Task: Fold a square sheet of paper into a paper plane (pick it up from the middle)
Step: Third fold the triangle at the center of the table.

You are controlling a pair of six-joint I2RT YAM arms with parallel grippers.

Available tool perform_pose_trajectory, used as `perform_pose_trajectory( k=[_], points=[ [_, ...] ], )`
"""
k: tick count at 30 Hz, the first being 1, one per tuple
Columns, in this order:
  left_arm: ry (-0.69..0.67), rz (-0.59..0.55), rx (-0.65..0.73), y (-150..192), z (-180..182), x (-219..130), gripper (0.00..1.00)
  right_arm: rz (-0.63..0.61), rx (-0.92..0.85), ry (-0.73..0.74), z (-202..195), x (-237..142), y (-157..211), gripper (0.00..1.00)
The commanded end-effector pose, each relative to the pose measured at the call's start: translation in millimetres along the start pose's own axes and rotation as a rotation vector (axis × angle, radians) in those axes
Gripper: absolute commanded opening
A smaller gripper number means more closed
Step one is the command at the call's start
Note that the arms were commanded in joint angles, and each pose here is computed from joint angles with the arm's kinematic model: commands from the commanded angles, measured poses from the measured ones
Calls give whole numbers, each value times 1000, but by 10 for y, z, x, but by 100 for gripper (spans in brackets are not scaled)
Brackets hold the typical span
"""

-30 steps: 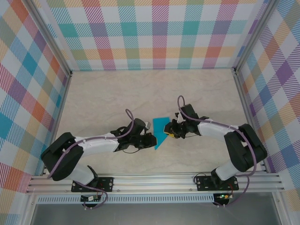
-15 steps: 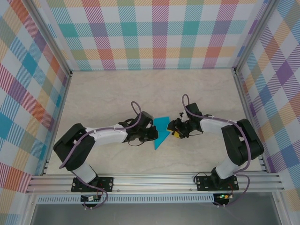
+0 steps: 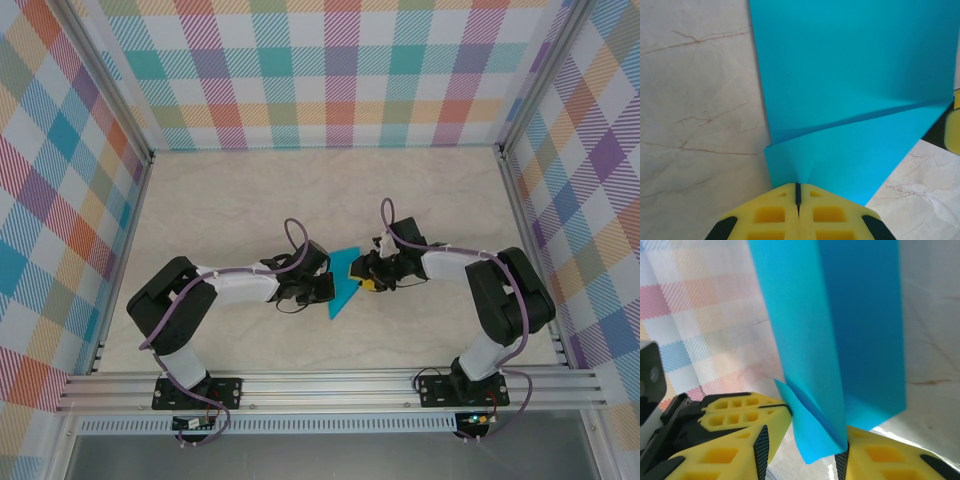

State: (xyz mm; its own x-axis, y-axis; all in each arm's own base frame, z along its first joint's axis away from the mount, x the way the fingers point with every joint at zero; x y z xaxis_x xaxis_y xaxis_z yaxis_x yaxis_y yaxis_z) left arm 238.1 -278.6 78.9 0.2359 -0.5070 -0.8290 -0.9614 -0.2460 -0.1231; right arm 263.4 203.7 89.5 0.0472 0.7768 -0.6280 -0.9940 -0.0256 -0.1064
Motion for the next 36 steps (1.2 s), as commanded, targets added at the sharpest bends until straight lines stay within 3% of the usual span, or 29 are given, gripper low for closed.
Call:
perform_pose_trajectory(
  k=[1,9,14,20,27,34,36],
  points=[
    [-17,-19,11,-81,-15,-3,5,46,-109,-36,110,58,-25,39],
    [5,-59,21,-129,-100,-152,11,112,-143,-22,75,161,-26,32],
    [19,-107,36,-56,-108,-298,21,138,-146,-20,81,171,0,19],
    [-80,-193,142,163,-110,-443,33,119,-105,-34,122,168,8,6],
    [-179,-334,256,341,-106,-521,42,33,-7,-60,198,129,23,5],
    [-197,-368,339,505,-306,-393,47,-3,2,-37,319,27,28,7],
    [-282,-377,367,535,-266,-322,48,3,-11,-22,339,-6,26,10]
  ],
)
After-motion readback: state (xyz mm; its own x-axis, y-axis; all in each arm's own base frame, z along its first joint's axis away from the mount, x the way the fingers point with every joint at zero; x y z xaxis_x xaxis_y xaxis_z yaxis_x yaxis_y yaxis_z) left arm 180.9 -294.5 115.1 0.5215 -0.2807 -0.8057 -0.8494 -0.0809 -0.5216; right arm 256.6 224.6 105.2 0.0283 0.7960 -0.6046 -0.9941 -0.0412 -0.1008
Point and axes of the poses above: each hand's point on the last joint's axis, 136 mm out from that joint toward the fingers, its own x axis out along the fingers, its own z axis along the line the jaws close on, y = z × x, the point moved 6 cm from there along -x, back along the fingers, and after that the axes turned 12 degrees about -x, right-handed, at the moved point
